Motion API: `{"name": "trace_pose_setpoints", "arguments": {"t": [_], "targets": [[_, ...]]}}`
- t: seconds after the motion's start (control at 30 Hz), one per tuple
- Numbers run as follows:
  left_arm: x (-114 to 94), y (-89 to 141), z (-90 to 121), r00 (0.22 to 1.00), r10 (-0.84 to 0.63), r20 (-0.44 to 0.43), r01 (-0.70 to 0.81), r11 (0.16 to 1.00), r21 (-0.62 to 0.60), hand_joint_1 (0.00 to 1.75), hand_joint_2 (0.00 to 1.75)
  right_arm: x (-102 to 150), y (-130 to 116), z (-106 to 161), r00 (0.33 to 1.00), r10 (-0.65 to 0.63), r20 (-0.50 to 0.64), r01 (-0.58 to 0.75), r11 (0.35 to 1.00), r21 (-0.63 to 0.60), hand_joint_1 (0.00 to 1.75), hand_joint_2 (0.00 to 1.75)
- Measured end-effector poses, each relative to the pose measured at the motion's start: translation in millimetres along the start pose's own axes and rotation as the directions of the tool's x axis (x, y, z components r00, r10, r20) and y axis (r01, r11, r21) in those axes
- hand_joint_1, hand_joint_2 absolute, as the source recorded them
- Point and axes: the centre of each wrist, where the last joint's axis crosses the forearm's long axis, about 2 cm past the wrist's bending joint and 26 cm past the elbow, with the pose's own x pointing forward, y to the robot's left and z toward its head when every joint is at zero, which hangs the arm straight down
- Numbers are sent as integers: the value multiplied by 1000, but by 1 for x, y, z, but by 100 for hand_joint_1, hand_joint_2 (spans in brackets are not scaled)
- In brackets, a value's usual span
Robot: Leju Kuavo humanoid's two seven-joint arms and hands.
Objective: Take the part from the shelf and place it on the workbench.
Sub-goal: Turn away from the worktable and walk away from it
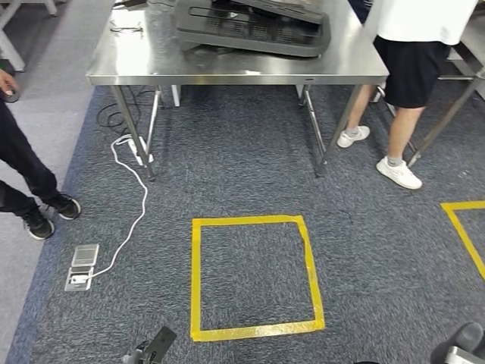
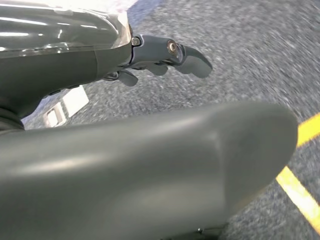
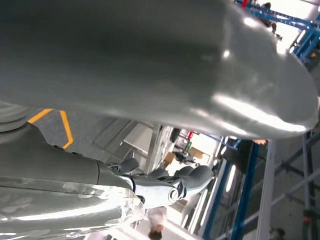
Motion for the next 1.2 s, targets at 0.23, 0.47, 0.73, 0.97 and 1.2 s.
{"name": "trace_pose_setpoints", "arguments": {"t": [0.23, 0.47, 0.73, 0.97, 1.2], "targets": [[0, 0, 0, 1000, 0, -1, 0, 1000, 2, 0, 0, 0, 0, 1, 1000, -2, -4, 2, 1000, 0, 0, 0], [2, 0, -1, 1000, -1, 3, 1, 1000, 3, 0, 0, 0, -2, 1, 1000, -2, -6, 2, 1000, -7, 0, 0], [-1, -1, 1, 1000, -3, -5, 3, 1000, 4, 0, 0, 0, -3, 1, 1000, -2, -8, 2, 1000, -6, 0, 0], [1, 0, 0, 1000, -2, 2, 2, 1000, 8, 0, 0, -1, -5, 2, 1000, 4, -12, -5, 1000, -6, 0, 0], [0, -1, 1, 1000, -2, -3, 2, 1000, 8, 0, 0, -2, -7, 3, 1000, 7, -17, -7, 1000, -8, 0, 0]]}}
